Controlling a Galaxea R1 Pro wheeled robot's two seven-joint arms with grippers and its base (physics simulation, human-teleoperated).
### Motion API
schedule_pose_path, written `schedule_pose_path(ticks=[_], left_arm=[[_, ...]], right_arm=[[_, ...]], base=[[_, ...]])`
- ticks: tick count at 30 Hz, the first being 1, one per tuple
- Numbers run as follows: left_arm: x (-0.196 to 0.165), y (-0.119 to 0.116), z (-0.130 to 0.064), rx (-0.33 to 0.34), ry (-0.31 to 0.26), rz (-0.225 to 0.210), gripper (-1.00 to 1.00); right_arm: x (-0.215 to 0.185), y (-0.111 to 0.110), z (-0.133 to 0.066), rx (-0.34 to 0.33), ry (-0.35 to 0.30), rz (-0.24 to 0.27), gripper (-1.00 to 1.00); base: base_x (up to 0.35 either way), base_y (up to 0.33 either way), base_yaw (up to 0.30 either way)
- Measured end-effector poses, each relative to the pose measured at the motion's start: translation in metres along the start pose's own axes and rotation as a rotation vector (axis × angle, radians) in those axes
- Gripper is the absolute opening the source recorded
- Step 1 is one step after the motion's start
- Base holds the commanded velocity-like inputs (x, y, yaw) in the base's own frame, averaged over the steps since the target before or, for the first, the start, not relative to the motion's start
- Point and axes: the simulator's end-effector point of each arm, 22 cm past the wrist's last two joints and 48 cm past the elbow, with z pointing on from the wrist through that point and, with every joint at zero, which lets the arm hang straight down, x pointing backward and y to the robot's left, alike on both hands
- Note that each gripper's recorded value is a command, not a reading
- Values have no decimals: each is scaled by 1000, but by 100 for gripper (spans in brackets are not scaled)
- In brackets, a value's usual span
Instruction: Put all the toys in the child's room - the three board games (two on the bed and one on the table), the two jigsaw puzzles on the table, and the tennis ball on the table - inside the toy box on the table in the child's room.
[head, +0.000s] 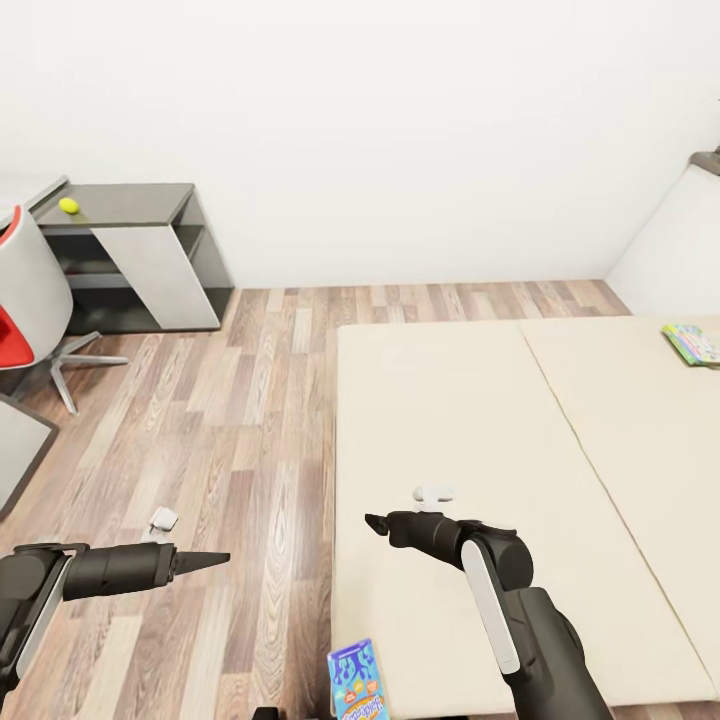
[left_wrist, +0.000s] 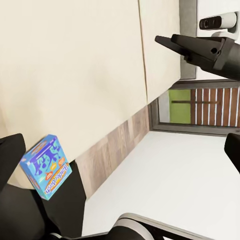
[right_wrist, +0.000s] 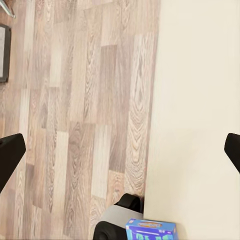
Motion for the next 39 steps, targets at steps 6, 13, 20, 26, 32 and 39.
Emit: schedule_pose_path(ticks=[6,13,20,26,32,39], left_arm=[[-2,-3,-2,0,-5,9,100],[-4,-7,-4,1,-10,19,100],[-6,-12,-6,2,-15,29,100],[-8,-15,-7,4,-20,37,100],[-10,-19,-9,4,-25,46,100],[-12,-23,-11,6,-30,56,100]], right_arm=[[-3,2,-3,-1,-8,-5,100],[-7,5,-7,-2,-18,-11,100],[-11,8,-10,-3,-27,-17,100],[-15,10,-13,-4,-36,-22,100],[-18,12,-16,-6,-44,-27,100],[-22,15,-20,-7,-53,-33,100]], base=[[0,0,0],[0,0,0],[0,0,0],[0,0,0],[0,0,0],[0,0,0]])
